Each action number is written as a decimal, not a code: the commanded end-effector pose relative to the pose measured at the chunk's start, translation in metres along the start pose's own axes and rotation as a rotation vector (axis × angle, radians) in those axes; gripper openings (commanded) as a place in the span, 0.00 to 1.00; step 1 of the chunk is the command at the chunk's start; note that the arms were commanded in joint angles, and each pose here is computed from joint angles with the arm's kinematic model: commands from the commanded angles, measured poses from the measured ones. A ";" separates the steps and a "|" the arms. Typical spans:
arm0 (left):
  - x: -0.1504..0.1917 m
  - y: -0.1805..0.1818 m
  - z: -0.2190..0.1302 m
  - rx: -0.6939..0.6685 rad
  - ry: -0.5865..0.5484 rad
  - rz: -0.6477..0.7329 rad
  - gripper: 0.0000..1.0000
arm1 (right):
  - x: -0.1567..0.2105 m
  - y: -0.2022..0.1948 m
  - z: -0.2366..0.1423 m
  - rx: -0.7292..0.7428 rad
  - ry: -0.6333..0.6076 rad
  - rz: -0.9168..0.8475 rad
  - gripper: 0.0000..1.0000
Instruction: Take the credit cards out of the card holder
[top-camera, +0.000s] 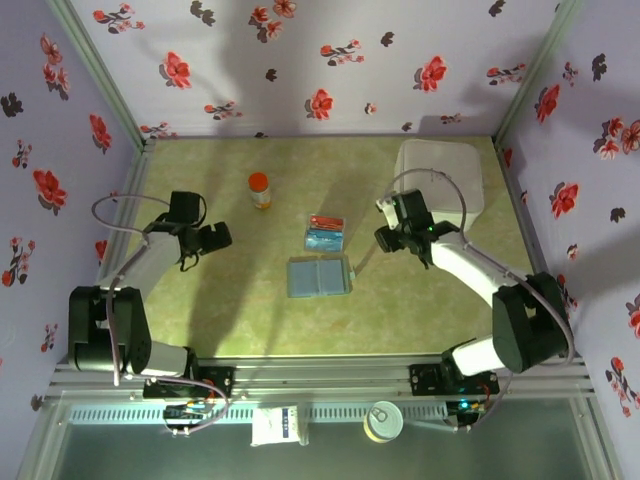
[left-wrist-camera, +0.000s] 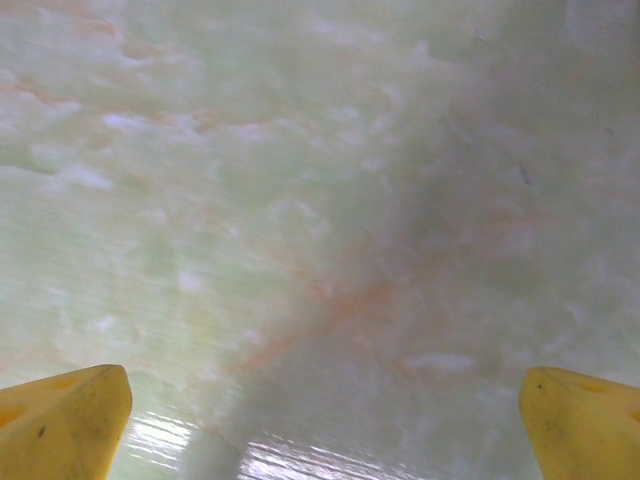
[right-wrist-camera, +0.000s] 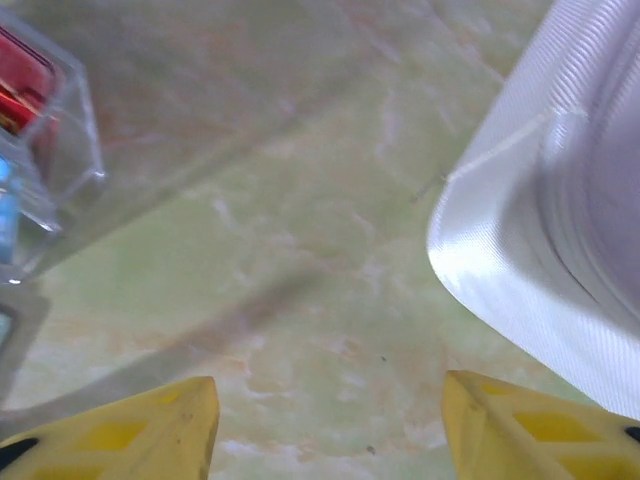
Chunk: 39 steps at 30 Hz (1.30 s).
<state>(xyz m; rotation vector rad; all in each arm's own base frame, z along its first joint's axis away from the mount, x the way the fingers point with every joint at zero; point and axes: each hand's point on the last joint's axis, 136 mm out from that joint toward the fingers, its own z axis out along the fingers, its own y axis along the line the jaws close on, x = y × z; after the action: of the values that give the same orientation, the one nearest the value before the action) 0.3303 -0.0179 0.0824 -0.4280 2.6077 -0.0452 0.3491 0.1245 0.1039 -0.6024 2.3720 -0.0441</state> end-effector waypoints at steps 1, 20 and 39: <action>-0.012 0.017 0.000 -0.076 -0.094 0.016 1.00 | -0.012 -0.031 -0.004 0.130 -0.120 0.124 0.67; -0.076 0.058 -0.005 -0.297 -0.466 0.043 1.00 | 0.014 -0.112 0.020 0.419 -0.317 0.337 0.99; -0.081 0.020 0.016 -0.045 -0.717 0.214 1.00 | 0.039 -0.136 0.024 0.332 -0.472 0.506 0.99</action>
<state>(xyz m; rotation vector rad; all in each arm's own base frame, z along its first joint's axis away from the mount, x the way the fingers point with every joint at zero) 0.3912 0.0331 0.0881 -0.1936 2.0148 0.2544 0.3882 -0.0149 0.0756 0.1226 1.9912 -0.1310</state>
